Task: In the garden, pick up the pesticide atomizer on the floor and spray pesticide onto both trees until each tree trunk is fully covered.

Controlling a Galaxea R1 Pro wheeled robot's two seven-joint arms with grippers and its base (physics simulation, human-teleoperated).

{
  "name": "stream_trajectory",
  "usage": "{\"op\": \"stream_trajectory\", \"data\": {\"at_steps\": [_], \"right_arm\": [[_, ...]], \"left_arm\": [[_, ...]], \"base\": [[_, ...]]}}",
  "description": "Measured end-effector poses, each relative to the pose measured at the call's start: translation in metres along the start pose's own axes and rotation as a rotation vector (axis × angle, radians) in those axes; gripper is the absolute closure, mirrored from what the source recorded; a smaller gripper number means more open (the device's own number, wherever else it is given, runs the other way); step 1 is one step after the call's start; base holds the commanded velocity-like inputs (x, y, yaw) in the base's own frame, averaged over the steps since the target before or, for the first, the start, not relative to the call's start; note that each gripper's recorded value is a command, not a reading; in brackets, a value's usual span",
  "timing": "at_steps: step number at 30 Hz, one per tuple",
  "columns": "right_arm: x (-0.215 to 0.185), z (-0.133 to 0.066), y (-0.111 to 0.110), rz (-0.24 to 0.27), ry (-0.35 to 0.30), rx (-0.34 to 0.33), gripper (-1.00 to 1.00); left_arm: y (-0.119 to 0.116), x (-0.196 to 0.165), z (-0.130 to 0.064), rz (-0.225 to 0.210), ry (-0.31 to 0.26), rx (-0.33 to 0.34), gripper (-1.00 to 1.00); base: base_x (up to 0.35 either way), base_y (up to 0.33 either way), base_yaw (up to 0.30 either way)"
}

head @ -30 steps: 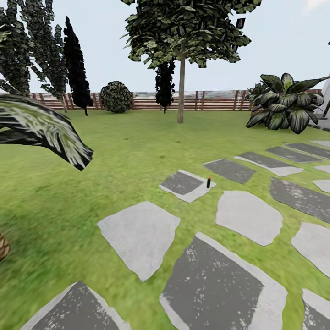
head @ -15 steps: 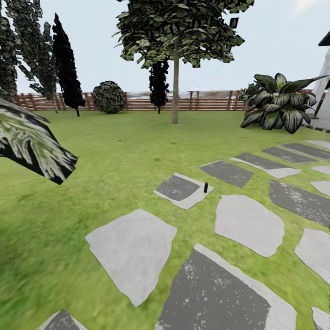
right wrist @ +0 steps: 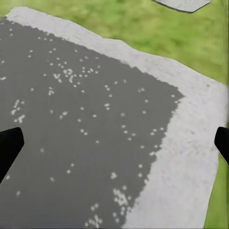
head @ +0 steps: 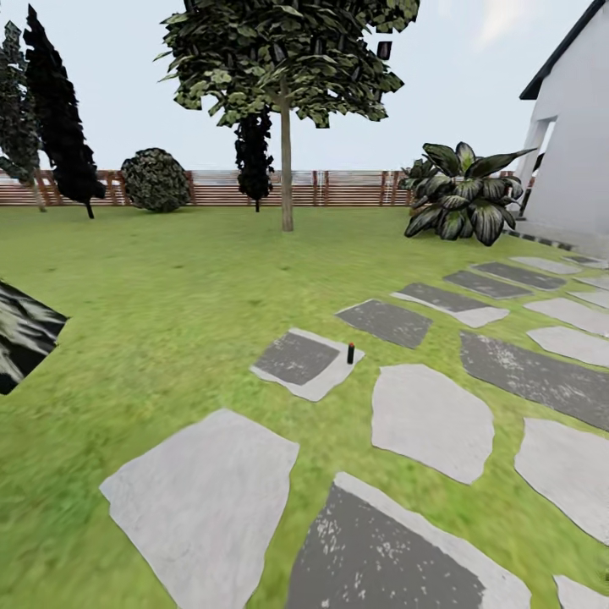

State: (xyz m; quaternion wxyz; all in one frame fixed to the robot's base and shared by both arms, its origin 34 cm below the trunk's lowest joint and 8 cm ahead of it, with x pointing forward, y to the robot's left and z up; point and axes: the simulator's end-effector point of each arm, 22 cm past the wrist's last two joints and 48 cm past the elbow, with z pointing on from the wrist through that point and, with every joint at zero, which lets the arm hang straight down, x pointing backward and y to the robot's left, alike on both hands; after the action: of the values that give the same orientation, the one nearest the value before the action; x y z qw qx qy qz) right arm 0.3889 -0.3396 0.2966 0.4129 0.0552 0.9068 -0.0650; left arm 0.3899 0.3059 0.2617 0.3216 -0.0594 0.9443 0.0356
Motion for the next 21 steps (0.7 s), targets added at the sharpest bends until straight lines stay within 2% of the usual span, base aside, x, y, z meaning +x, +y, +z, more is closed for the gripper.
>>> {"op": "stream_trajectory", "data": {"at_steps": [15,21], "right_arm": [[-0.0001,0.0,0.0002,0.0,0.0,0.0,-1.0],[0.0003,-0.0001,0.0007,0.001,0.001,-0.001,-1.0]], "left_arm": [[-0.0002,0.0,0.0,0.0,0.0,0.001,-1.0],[-0.0002,0.0,0.0,0.0,0.0,0.001,-1.0]], "base": [[0.339,0.0,-0.261],[0.339,-0.023,-0.097]]}}
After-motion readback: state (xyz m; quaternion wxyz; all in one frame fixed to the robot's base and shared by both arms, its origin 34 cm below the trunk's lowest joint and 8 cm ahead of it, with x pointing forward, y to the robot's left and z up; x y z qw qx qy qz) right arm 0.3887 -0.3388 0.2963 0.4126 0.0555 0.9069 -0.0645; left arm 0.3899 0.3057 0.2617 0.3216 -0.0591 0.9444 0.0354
